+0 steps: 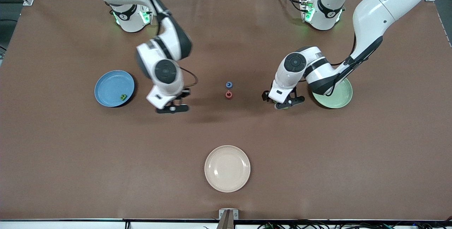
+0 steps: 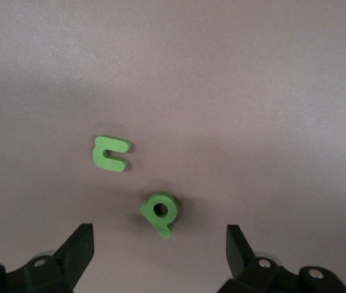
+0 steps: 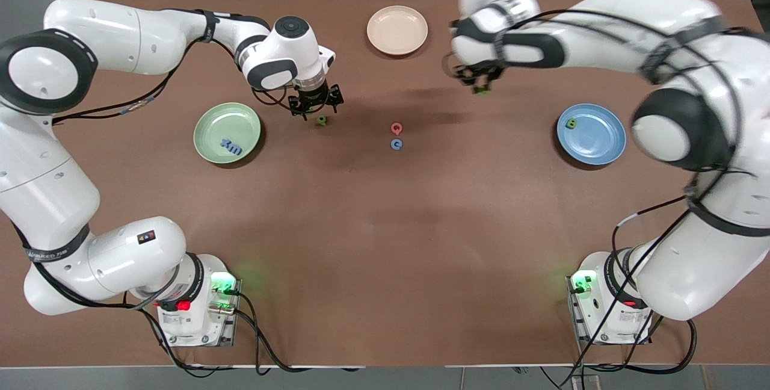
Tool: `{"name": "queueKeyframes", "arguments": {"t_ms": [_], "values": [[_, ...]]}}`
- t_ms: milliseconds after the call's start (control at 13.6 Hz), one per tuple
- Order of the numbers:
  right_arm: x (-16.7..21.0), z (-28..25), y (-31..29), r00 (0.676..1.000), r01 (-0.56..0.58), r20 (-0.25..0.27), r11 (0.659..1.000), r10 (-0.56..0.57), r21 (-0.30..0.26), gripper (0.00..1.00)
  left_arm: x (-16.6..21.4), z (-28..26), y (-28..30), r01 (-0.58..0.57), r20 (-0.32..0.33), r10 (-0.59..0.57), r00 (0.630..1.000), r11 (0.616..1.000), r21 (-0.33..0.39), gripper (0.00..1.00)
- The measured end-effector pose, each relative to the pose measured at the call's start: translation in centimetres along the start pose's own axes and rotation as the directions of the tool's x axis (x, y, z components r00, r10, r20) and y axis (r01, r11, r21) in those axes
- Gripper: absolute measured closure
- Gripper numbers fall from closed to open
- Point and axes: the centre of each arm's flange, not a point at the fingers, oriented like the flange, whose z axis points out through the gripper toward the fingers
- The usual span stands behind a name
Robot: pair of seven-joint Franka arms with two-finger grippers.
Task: Sort uppercase to blue plate, lowercase to green plate
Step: 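Move the green N to the blue plate while the left gripper grasps p, then place the p on the green plate while the right gripper reaches the Q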
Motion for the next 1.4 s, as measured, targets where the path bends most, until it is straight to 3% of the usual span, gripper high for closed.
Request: {"name": "queueKeyframes", "arguments": {"t_ms": [295,442,516,885,1032,1180,1401], "values": [[-2.7,1.8,9.0,0.998,0.043,0.047,0.999,-0.042,-0.025,0.67,-0.6,1.0,0.7,-0.006,0.000,0.006,1.000,1.000,0.016,0.19],[-3.7,3.7,11.3,0.997,0.036,0.068,0.998,-0.032,-0.057,0.67,-0.6,1.1,0.7,-0.004,0.003,0.004,1.000,1.000,0.016,0.35],[-3.9,4.3,13.0,0.997,0.029,0.077,0.997,-0.024,-0.066,0.67,-0.5,1.2,0.7,-0.002,0.003,0.002,1.000,1.000,0.013,0.35],[-5.0,6.2,28.7,0.997,0.027,0.078,1.000,-0.028,0.009,0.67,0.4,1.9,0.0,0.019,0.001,-0.019,1.000,1.000,-0.005,0.42],[-6.2,7.8,31.3,0.995,0.008,0.095,1.000,-0.011,0.028,0.63,0.3,1.9,0.1,0.017,0.001,-0.017,1.000,1.000,-0.006,0.47],[-6.5,8.3,30.7,0.995,0.010,0.103,0.999,-0.014,0.033,0.44,0.2,1.9,0.2,0.014,0.001,-0.014,1.000,1.000,-0.007,0.62],[-6.8,6.3,29.6,0.995,-0.051,0.090,0.996,0.045,0.068,0.13,0.2,1.9,0.3,0.013,0.000,-0.013,1.000,1.000,-0.007,0.70]]}}
